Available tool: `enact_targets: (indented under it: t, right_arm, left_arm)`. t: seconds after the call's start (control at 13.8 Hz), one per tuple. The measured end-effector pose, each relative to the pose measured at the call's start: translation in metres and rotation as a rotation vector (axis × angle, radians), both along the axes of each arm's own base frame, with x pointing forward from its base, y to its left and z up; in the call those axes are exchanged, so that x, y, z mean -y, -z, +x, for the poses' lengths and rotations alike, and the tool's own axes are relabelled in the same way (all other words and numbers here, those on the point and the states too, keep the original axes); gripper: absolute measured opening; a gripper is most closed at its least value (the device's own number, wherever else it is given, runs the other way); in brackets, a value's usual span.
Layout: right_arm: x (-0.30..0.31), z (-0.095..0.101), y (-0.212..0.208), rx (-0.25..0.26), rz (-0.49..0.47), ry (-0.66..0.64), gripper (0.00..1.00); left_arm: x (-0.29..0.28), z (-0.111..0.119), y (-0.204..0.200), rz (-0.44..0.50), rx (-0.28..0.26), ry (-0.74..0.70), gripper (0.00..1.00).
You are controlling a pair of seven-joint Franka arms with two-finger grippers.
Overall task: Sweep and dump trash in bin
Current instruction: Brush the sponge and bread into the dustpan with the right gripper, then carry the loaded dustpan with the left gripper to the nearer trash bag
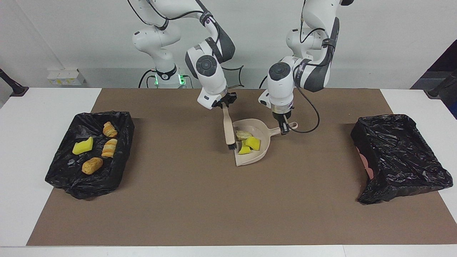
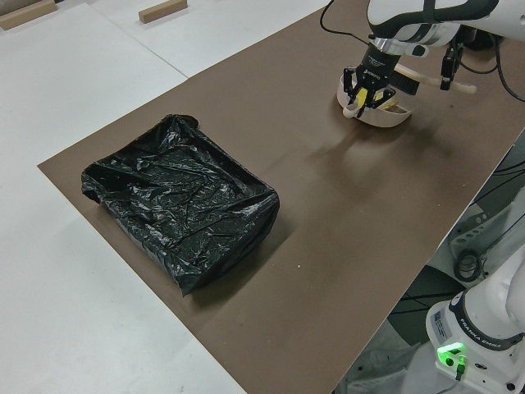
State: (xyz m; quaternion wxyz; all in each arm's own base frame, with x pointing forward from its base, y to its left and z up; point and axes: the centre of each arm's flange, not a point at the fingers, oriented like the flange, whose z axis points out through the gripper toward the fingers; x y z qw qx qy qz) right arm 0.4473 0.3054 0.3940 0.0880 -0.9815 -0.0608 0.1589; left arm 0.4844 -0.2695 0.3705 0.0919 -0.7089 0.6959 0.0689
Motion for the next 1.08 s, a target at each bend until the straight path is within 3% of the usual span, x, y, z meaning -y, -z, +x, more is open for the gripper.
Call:
enact_targets:
  t: [0.22,0.36,0.72,0.87,1.08]
  right_arm:
    - [0.008,-0.002,-0.011,0.021,-0.06,-0.022,0.26]
    - [-0.004,-0.018,-0.009,0.013,-0.098,0.007,0.26]
    - [-0.062,-0.088,0.003,0.021,-0.226,0.011,0.26]
    - [-0.081,-0.115,0.011,0.019,-0.265,0.018,0.26]
    - [-0.113,-0.155,0.037,0.057,-0.283,0.033,0.26]
  left_arm:
    - [-0.007,0.004,0.0,-0.002,-0.011,0.022,0.31]
    - [-0.015,0.008,0.0,-0.028,-0.038,0.033,0.31]
    - [-0.057,0.034,-0.013,-0.099,-0.069,0.055,0.31]
    - [-0.091,0.051,-0.032,-0.122,-0.048,0.063,0.31]
    - [-0.163,0.066,-0.073,-0.143,-0.006,0.057,0.31]
